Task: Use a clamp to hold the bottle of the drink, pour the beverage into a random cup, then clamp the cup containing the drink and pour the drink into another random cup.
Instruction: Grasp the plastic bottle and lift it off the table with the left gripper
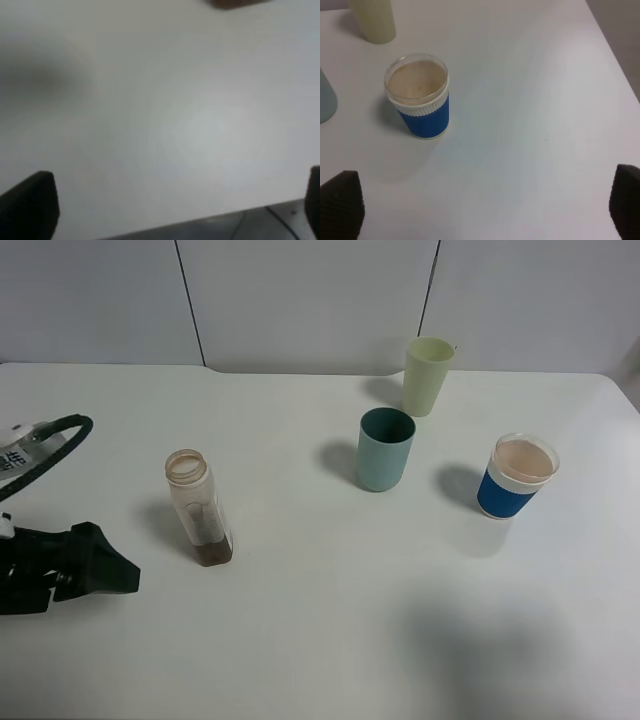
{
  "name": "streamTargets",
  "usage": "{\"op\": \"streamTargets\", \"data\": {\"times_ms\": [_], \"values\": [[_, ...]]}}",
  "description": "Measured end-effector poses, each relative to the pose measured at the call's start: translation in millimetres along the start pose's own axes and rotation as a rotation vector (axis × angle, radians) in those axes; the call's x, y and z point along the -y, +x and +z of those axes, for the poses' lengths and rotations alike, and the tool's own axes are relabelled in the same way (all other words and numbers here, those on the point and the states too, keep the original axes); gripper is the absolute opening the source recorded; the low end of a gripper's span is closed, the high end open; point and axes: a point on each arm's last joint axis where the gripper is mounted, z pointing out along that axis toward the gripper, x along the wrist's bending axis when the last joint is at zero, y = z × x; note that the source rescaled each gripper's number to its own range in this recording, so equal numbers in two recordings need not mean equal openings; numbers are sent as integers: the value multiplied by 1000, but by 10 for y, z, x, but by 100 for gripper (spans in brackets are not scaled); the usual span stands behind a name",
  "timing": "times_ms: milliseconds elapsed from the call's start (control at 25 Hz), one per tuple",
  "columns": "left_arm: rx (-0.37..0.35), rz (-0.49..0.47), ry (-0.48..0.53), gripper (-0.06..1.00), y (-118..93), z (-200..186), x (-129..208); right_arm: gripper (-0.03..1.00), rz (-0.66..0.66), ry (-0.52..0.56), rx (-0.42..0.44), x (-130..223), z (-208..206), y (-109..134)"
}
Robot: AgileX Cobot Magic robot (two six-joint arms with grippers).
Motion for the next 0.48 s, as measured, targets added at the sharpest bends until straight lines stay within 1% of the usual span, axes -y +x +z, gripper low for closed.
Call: {"op": "streamTargets", "data": {"times_ms": [80,200,480], "values": [[26,27,-28,100,-71,12,-2,94,0,0,0,0,0,0],[46,61,-48,100,-139,58,-8,94,0,0,0,0,0,0],[23,76,9,100,-167,366,79,94,0,0,0,0,0,0]]}}
